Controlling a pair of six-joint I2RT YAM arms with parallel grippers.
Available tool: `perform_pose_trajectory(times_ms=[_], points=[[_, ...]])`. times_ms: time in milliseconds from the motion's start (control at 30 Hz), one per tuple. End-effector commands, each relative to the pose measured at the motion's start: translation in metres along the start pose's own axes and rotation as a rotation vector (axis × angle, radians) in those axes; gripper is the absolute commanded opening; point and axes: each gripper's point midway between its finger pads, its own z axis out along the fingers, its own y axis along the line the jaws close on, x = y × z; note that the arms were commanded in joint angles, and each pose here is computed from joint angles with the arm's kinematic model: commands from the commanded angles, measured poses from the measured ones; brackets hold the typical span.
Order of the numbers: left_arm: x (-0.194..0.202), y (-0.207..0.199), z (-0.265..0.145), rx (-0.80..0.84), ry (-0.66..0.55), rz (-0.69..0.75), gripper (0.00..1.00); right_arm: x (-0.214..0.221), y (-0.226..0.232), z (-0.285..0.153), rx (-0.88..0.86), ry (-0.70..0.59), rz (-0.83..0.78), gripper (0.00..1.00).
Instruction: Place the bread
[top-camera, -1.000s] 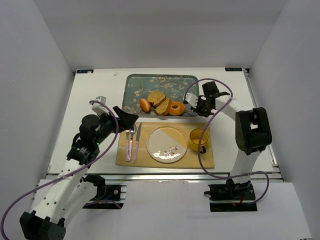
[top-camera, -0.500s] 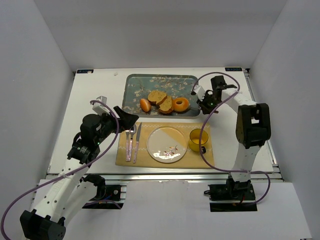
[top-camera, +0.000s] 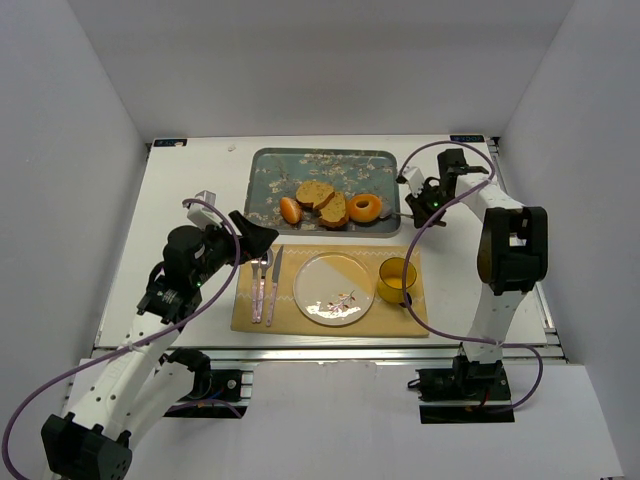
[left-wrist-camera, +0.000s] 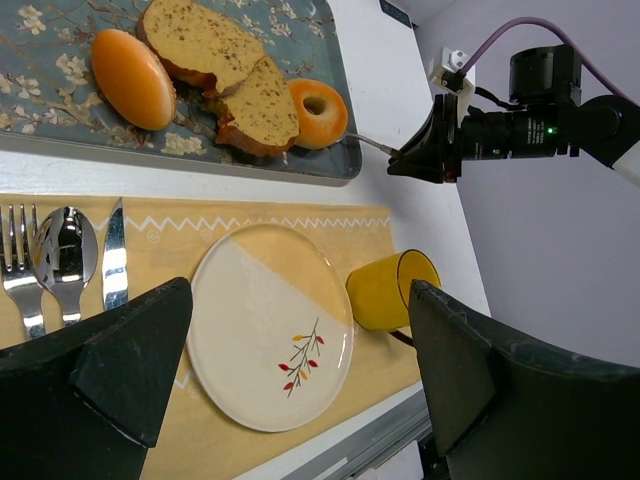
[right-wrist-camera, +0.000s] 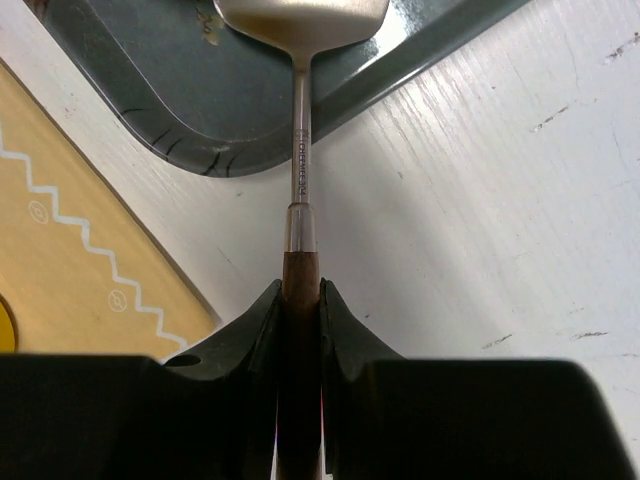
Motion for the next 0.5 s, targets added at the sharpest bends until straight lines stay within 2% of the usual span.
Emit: perform_pose_trajectory(times_ms=[0,167,467], points=[[-0.015,-0.013,-0.002,0.036,-0.036,0.011,0.98,-0.016,-0.005,-0.01,0.006,-0.051,-0.002,0.0],[-0.014,-0.012,-0.002,0.036,-0.034,0.011,0.98,-0.012,-0.011,-0.014,0.064,-0.029,-0.082,0.0],[-0.013,-0.012,0.0,0.041,-0.032,0.006,0.98,-0.014,0.012,-0.007,0.071,0.003,-0.296,0.0]])
